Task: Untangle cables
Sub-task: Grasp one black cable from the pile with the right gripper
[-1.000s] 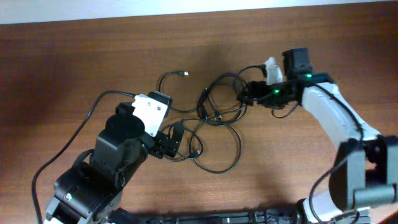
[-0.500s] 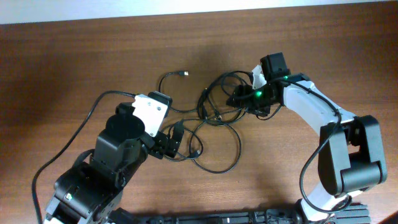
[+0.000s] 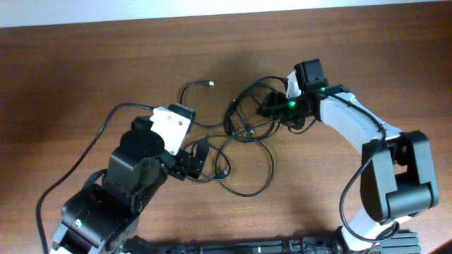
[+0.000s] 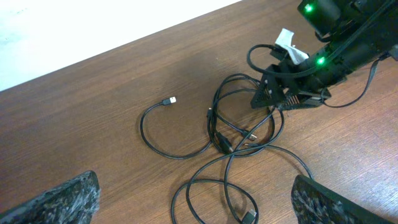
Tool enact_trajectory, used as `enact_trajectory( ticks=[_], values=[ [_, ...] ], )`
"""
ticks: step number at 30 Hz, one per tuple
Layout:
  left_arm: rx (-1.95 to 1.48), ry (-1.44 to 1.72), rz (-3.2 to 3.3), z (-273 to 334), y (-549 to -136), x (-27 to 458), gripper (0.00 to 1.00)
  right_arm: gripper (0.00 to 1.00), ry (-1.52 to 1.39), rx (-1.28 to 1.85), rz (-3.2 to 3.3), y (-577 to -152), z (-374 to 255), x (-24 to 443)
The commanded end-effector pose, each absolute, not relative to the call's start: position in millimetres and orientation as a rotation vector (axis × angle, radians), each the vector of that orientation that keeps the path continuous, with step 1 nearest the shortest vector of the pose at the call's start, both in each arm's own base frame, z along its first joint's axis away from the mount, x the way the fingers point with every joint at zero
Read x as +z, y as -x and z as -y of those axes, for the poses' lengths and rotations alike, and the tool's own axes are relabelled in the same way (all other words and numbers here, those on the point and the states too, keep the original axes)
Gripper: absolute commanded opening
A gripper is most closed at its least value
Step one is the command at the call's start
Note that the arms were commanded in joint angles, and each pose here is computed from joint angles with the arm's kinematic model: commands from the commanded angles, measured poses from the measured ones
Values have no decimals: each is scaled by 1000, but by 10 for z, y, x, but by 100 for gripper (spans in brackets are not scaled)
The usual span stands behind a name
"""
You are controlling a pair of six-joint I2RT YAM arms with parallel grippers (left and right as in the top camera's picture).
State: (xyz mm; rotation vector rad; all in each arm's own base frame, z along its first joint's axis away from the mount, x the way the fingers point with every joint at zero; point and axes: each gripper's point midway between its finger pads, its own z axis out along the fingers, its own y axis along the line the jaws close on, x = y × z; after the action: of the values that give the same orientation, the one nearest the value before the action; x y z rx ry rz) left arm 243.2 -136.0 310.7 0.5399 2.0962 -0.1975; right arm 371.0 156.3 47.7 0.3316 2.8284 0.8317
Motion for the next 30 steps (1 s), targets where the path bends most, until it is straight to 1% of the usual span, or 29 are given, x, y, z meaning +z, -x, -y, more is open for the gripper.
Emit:
enact_trajectory(
  ticks=[1, 4, 7, 14, 15, 16, 18, 19, 20, 21, 24, 26, 27, 30],
  values=[
    [-176, -540, -2087, 1328, -2447, 3133, 99, 78, -378, 731, -2860, -3645, -1598, 352],
    [-177, -540, -2087, 1329, -2447, 3133, 99, 78, -339, 723, -2871, -3598, -1700, 345],
    [-177, -541, -2087, 1329, -2447, 3133, 99, 78, -349, 627, -2878, -3578, -1649, 275],
    [-177, -541, -2087, 1329, -2448, 3133, 99, 77, -539, 624, -2885, -3596, -1649, 85],
    [-177, -541, -2087, 1329, -2447, 3133, 99, 70, -547, 639, -2880, -3625, -1671, 42],
    [-177, -541, -2087, 1329, -2447, 3133, 99, 65, -571, 643, -2876, -3642, -1676, 14],
    [-177, -541, -2087, 1329, -2448, 3133, 99, 47, -587, 653, -2861, -3686, -1690, -18],
    [-177, -541, -2087, 1329, -2448, 3133, 99, 32, -582, 658, -2851, -3712, -1697, -15],
    [-177, -541, -2087, 1328, -2446, 3134, 99, 6, -575, 668, -2836, -3745, -1708, 1],
    [-177, -540, -2087, 1329, -2447, 3133, 99, 4, -573, 669, -2833, -3753, -1710, 3],
    [-177, -541, -2087, 1329, -2447, 3133, 99, 4, -565, 690, -2828, -3762, -1730, 42],
    [-177, -541, -2087, 1329, -2447, 3133, 99, 4, -453, 760, -2803, -3814, -1824, 204],
    [-177, -541, -2087, 1329, -2448, 3133, 99, 4, -302, 832, -2748, -3892, -1930, 466],
    [-177, -541, -2087, 1329, -2447, 3133, 99, 4, -40, 874, -2567, -4022, -2024, 1265]
  ],
)
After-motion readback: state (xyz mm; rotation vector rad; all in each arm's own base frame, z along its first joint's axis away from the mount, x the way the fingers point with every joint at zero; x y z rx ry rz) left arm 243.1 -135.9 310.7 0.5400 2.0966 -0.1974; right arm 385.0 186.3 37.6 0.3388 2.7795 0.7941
